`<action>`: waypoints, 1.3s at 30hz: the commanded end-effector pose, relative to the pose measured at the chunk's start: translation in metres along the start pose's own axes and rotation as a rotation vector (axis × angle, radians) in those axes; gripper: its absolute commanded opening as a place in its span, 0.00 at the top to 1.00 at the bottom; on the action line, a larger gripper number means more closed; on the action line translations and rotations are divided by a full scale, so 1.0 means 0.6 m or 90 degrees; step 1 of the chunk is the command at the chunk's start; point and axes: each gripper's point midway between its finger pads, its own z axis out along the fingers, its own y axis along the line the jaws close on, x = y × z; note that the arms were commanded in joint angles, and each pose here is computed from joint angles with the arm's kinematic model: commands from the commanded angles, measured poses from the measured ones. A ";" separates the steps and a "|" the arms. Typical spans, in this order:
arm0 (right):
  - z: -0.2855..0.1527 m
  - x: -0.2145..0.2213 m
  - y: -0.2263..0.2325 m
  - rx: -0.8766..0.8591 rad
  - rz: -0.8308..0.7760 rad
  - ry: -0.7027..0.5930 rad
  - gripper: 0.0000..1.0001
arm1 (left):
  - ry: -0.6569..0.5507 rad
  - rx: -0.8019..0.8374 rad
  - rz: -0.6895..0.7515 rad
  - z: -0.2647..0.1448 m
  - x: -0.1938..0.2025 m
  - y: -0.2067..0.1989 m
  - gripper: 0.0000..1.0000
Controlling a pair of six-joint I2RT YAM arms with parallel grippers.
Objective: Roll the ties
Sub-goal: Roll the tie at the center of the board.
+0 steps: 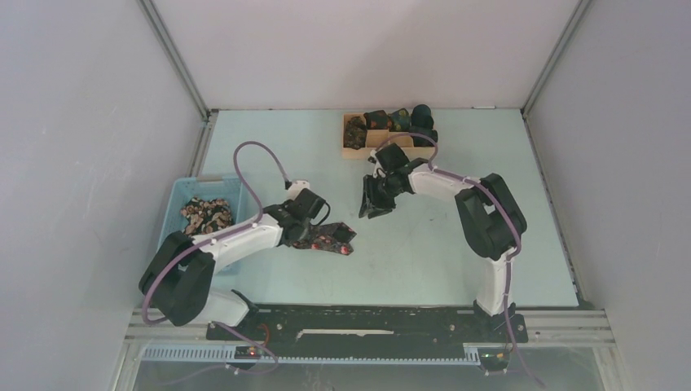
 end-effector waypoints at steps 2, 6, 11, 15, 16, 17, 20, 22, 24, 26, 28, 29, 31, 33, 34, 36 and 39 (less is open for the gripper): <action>-0.034 -0.009 0.006 -0.001 -0.017 -0.027 0.63 | -0.022 -0.068 0.047 -0.009 -0.020 0.016 0.93; -0.046 -0.015 0.002 0.001 -0.015 -0.035 0.63 | -0.024 -0.096 0.071 -0.010 -0.024 0.014 0.94; -0.059 -0.020 0.000 0.002 -0.015 -0.044 0.63 | -0.025 -0.122 0.096 -0.010 -0.025 0.010 0.94; -0.067 -0.022 -0.002 0.001 -0.014 -0.050 0.63 | -0.025 -0.135 0.113 -0.010 -0.025 0.006 0.94; -0.067 -0.022 -0.003 0.002 -0.014 -0.050 0.63 | -0.025 -0.136 0.115 -0.010 -0.025 0.004 0.94; -0.067 -0.020 -0.005 0.002 -0.012 -0.049 0.63 | -0.025 -0.138 0.118 -0.010 -0.025 0.003 0.94; -0.070 -0.020 -0.007 0.002 -0.012 -0.051 0.63 | -0.024 -0.145 0.124 -0.010 -0.024 0.004 0.94; -0.071 -0.018 -0.007 0.002 -0.012 -0.051 0.63 | -0.025 -0.151 0.130 -0.010 -0.025 0.003 0.95; -0.072 -0.018 -0.009 0.003 -0.011 -0.052 0.63 | -0.024 -0.158 0.138 -0.011 -0.025 0.002 0.95; -0.074 -0.018 -0.008 0.001 -0.011 -0.053 0.63 | -0.026 -0.162 0.142 -0.012 -0.026 0.000 0.95; -0.076 -0.019 -0.008 0.001 -0.011 -0.056 0.63 | -0.028 -0.168 0.149 -0.013 -0.027 -0.002 0.95; -0.077 -0.018 -0.009 0.001 -0.011 -0.056 0.64 | -0.030 -0.171 0.151 -0.014 -0.028 -0.003 0.95; -0.080 -0.018 -0.009 0.000 -0.011 -0.058 0.64 | -0.033 -0.177 0.158 -0.017 -0.029 -0.005 0.95; -0.085 -0.019 -0.008 -0.001 -0.012 -0.062 0.64 | -0.037 -0.180 0.164 -0.020 -0.030 -0.009 0.95; -0.087 -0.019 -0.009 -0.001 -0.011 -0.064 0.64 | -0.039 -0.181 0.167 -0.022 -0.031 -0.011 0.95; -0.090 -0.019 -0.010 0.000 -0.010 -0.065 0.64 | -0.043 -0.184 0.174 -0.025 -0.033 -0.016 0.95; -0.092 -0.018 -0.012 0.000 -0.009 -0.067 0.64 | -0.047 -0.190 0.191 -0.028 -0.034 -0.023 0.96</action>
